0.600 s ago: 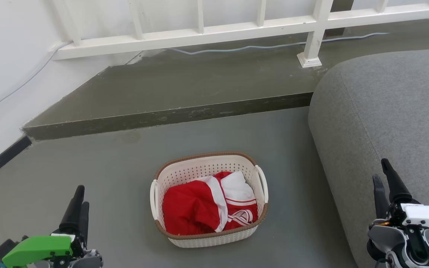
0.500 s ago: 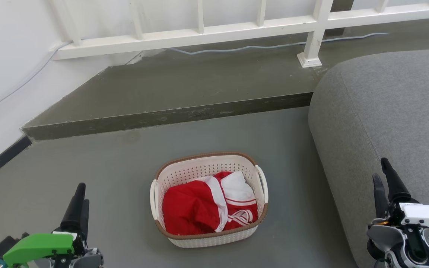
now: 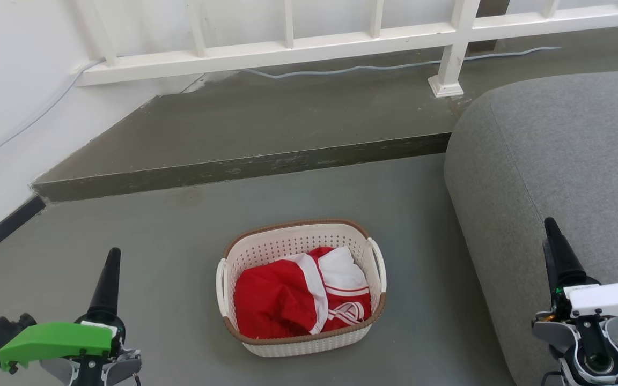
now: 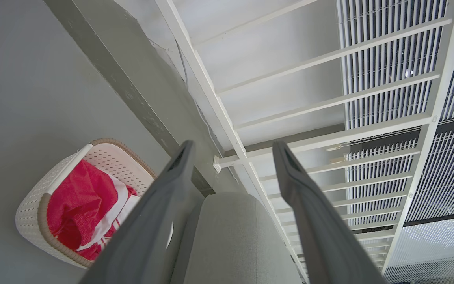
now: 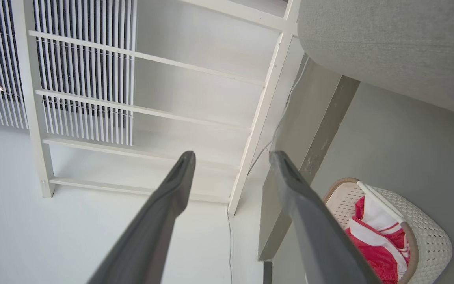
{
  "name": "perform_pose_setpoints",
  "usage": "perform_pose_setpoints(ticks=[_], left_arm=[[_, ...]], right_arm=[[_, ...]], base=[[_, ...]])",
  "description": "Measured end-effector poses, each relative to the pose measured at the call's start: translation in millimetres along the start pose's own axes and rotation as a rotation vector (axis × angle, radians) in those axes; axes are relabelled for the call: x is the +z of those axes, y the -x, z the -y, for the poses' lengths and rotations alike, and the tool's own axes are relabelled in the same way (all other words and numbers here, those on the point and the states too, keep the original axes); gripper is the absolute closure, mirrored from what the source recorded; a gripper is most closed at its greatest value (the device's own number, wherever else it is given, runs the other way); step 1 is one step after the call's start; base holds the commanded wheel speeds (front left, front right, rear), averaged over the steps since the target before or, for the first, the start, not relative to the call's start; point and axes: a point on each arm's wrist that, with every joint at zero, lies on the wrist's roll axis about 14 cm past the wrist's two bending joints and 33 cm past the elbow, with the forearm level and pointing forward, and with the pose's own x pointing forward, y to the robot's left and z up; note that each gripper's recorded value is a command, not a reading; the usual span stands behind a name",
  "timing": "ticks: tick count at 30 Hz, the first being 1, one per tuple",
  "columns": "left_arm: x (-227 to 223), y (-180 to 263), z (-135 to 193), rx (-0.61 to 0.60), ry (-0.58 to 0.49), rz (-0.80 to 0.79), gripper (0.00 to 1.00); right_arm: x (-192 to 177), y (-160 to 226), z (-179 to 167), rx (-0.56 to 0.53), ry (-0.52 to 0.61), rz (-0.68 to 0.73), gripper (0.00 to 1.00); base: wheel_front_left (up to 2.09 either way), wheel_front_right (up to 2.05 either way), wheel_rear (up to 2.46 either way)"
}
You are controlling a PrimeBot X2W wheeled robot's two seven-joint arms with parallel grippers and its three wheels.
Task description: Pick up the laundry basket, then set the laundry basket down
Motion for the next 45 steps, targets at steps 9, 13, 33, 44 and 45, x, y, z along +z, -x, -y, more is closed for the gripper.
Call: perform_pose_setpoints(ticks=[9,13,33,44,45], left_arm=[[0.0,-1.3,6.8,-0.029,-0.193,-0.014,0.00],[-3.2,-2.8,13.7,-0.053,-0.241,-0.019,0.00],[-6.6,-8.0,47.3,-0.165,-0.689,0.000,0.00],[-16.7,-6.7,53.5,-0.200,-0.881,0.006,0.00],[-18.4,-6.5,54.2,-0.203,-0.900,0.008,0.00]], right_arm=[[-2.7,-4.7,-13.2,0.038,0.172,-0.014,0.00],[-3.7,-5.8,-17.9,0.051,0.267,-0.020,0.00],[-21.2,-8.4,-34.6,0.108,0.645,-0.038,0.00],[-31.7,-6.7,-37.9,0.142,0.841,-0.039,0.00],[-33.3,-6.2,-38.4,0.146,0.865,-0.036,0.00]], base=[[0.00,0.00,0.00],[0.00,0.00,0.00],[0.00,0.00,0.00],[0.00,0.00,0.00],[0.00,0.00,0.00]])
